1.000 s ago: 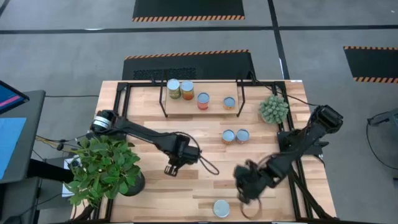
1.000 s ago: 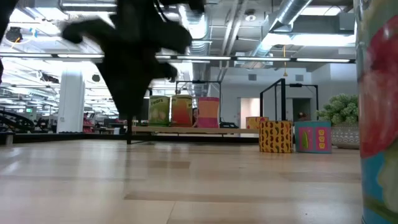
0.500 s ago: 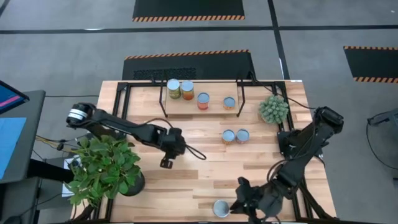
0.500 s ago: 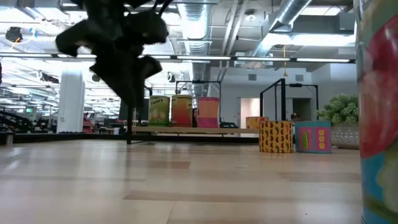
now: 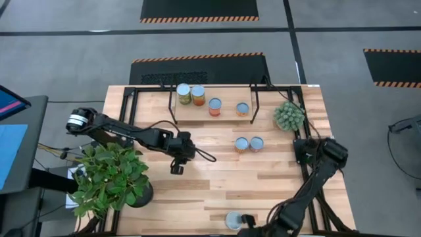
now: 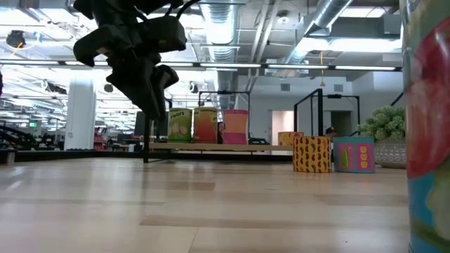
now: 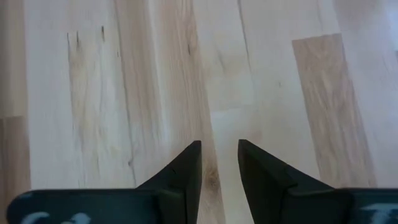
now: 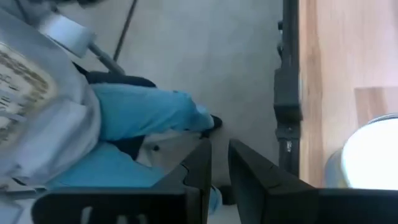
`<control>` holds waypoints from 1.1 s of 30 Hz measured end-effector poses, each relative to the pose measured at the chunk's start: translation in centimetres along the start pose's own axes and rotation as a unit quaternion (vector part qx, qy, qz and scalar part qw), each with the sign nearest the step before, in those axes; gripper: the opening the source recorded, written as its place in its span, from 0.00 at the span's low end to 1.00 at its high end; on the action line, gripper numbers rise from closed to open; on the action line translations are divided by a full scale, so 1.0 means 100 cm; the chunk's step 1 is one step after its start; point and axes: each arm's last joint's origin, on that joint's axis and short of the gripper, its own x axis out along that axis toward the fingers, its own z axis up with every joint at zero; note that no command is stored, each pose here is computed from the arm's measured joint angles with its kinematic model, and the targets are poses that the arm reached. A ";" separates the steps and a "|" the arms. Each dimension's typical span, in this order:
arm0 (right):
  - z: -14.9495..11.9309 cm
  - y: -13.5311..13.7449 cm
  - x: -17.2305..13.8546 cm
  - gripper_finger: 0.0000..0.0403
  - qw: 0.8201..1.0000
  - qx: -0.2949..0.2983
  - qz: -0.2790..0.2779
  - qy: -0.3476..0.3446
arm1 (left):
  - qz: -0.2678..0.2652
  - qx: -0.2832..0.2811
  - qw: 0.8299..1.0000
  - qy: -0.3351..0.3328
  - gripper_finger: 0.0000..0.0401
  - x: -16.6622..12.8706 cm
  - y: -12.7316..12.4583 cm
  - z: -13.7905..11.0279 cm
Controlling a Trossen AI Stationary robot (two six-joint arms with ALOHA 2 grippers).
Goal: Pick and place cans onto a shelf
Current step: Put the canned tomatoes on the shelf
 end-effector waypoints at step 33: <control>0.014 -0.038 0.002 0.08 0.967 -0.062 -0.244 0.032 | -0.016 -0.019 0.999 0.024 0.23 0.000 -0.003 -0.004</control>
